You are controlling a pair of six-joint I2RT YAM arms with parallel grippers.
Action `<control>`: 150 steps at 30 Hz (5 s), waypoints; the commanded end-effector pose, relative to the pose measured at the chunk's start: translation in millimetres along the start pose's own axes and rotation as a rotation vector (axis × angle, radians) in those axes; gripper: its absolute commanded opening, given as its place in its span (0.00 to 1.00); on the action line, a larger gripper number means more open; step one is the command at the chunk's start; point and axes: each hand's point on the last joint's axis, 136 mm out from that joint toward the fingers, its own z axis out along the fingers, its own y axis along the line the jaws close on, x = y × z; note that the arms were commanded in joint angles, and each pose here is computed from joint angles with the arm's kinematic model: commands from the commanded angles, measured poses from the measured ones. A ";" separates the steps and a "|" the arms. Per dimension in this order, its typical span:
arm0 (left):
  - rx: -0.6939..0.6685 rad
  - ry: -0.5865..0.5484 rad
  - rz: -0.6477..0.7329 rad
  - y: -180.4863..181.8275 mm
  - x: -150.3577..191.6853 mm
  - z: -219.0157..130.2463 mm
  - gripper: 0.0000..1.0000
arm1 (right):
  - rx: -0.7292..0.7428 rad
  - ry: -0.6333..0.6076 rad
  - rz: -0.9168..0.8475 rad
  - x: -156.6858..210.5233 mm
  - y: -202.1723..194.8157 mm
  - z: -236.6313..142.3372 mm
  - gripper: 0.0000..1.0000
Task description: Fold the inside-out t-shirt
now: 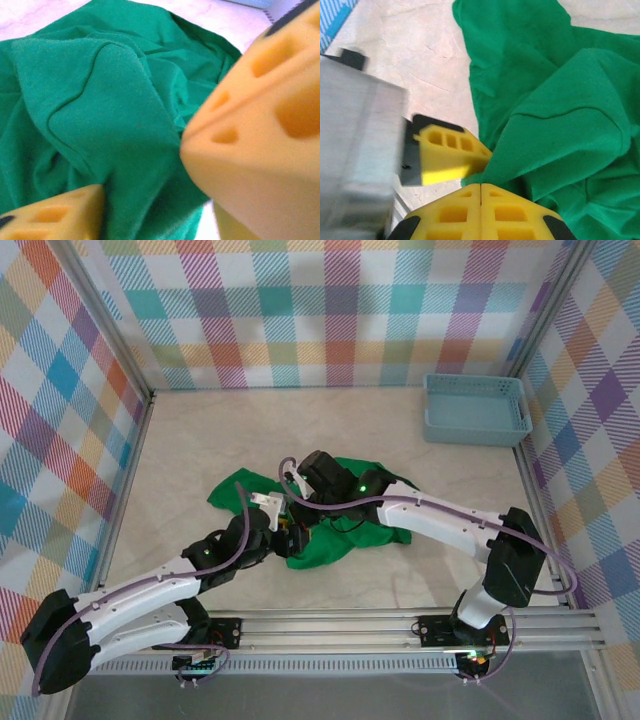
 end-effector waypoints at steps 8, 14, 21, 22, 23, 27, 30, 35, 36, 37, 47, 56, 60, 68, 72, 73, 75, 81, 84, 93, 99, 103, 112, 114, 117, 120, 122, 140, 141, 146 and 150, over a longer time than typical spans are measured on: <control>-0.033 -0.086 -0.026 -0.8 -23.6 -1.7 0.08 | 0.097 -0.057 0.077 8.4 -20.8 -18.2 0.32; 0.004 -0.068 -0.062 -1.4 -12.4 0.2 0.01 | 0.031 -0.113 0.296 22.4 -57.0 -20.2 0.57; 0.081 -0.049 -0.065 -13.6 -7.5 1.8 0.00 | -0.112 -0.098 0.402 19.8 -39.9 9.8 0.59; 0.091 -0.040 -0.061 -15.9 -6.5 2.7 0.00 | -0.127 -0.102 0.404 17.6 -37.8 11.5 0.59; 0.098 -0.031 -0.059 -17.7 -5.6 3.6 0.00 | -0.139 -0.103 0.404 15.7 -35.2 12.7 0.59; 0.125 -0.023 -0.060 -23.3 -5.7 3.4 0.00 | -0.063 -0.065 0.423 22.7 -48.7 25.9 0.56; 0.128 -0.040 -0.067 -23.7 -9.1 1.7 0.00 | 0.029 -0.023 0.443 39.9 -67.2 38.5 0.47; 0.119 -0.058 -0.081 -23.1 -14.2 1.1 0.00 | 0.119 0.009 0.420 54.6 -80.5 42.1 0.31; 0.114 -0.058 -0.085 -22.2 -14.1 1.3 0.00 | 0.146 0.011 0.421 57.6 -85.3 40.8 0.29; 0.114 -0.062 -0.085 -22.2 -15.1 1.1 0.00 | 0.168 0.009 0.420 60.0 -89.5 40.0 0.25; 0.101 -0.066 -0.100 -15.6 -16.5 -2.0 0.07 | 0.285 -0.038 0.399 82.9 -115.6 14.7 0.00; 0.097 -0.026 -0.103 -13.4 -11.4 1.9 0.06 | 0.203 -0.095 0.241 74.9 -98.0 3.8 0.00; 0.130 0.002 -0.097 -19.8 -7.3 4.7 0.07 | 0.251 -0.073 0.218 90.8 -110.0 0.6 0.00; 0.066 0.108 0.105 -34.2 27.0 -4.9 0.51 | 0.157 -0.099 0.220 68.8 -88.0 0.7 0.00; 0.007 0.131 0.139 -27.5 33.2 -1.6 0.58 | 0.129 -0.104 0.204 64.8 -80.0 -0.3 0.00; -0.009 0.132 0.140 -26.0 32.8 1.4 0.58 | 0.121 -0.103 0.197 64.7 -77.3 0.1 0.00; -0.073 0.133 0.138 -18.3 30.5 8.2 0.55 | 0.112 -0.100 0.187 65.0 -73.9 0.3 0.00; -0.146 0.120 0.098 -9.2 19.5 22.0 0.19 | 0.098 -0.099 0.108 75.4 -73.0 1.1 0.00; -0.139 0.122 0.052 -2.0 20.0 23.2 0.04 | 0.101 -0.118 0.026 85.0 -78.0 -0.8 0.00; 0.093 0.101 -0.104 -15.3 16.8 12.8 0.00 | 0.272 -0.108 -0.049 100.6 -123.2 4.1 0.04; 0.258 0.036 -0.169 -40.7 -3.2 0.3 0.00 | 0.322 -0.167 -0.070 95.1 -128.1 -11.3 0.11; 0.302 -0.018 -0.196 -44.1 -18.6 -13.4 0.00 | 0.397 -0.126 -0.027 108.0 -144.9 -8.9 0.05; 0.280 -0.003 -0.205 -39.1 -16.5 -10.8 0.00 | 0.233 -0.241 -0.032 91.8 -109.4 -32.5 0.22; 0.286 -0.006 -0.208 -40.0 -17.4 -10.0 0.00 | 0.193 -0.273 -0.073 88.3 -96.6 -42.2 0.27; 0.294 -0.008 -0.204 -42.1 -18.7 -10.2 0.00 | 0.095 -0.308 -0.110 81.2 -74.9 -53.4 0.32; 0.297 -0.004 -0.201 -42.4 -17.8 -10.4 0.00 | -0.022 -0.300 -0.145 76.1 -51.3 -51.8 0.33; 0.306 0.000 -0.200 -43.9 -17.2 -10.4 0.00 | -0.047 -0.276 -0.146 73.0 -45.9 -43.9 0.32; 0.366 0.044 -0.186 -56.0 -12.8 -10.6 0.00 | -0.158 -0.194 -0.180 69.2 -20.6 -0.3 0.44; 0.368 0.044 -0.187 -56.7 -13.2 -10.3 0.00 | -0.158 -0.194 -0.182 68.3 -20.0 0.8 0.44; 0.375 0.052 -0.184 -59.0 -13.6 -8.6 0.00 | -0.125 -0.203 -0.188 64.1 -22.8 6.5 0.39; 0.356 0.053 -0.184 -55.3 -12.4 -8.1 0.00 | -0.053 -0.248 -0.169 54.9 -33.5 -1.0 0.13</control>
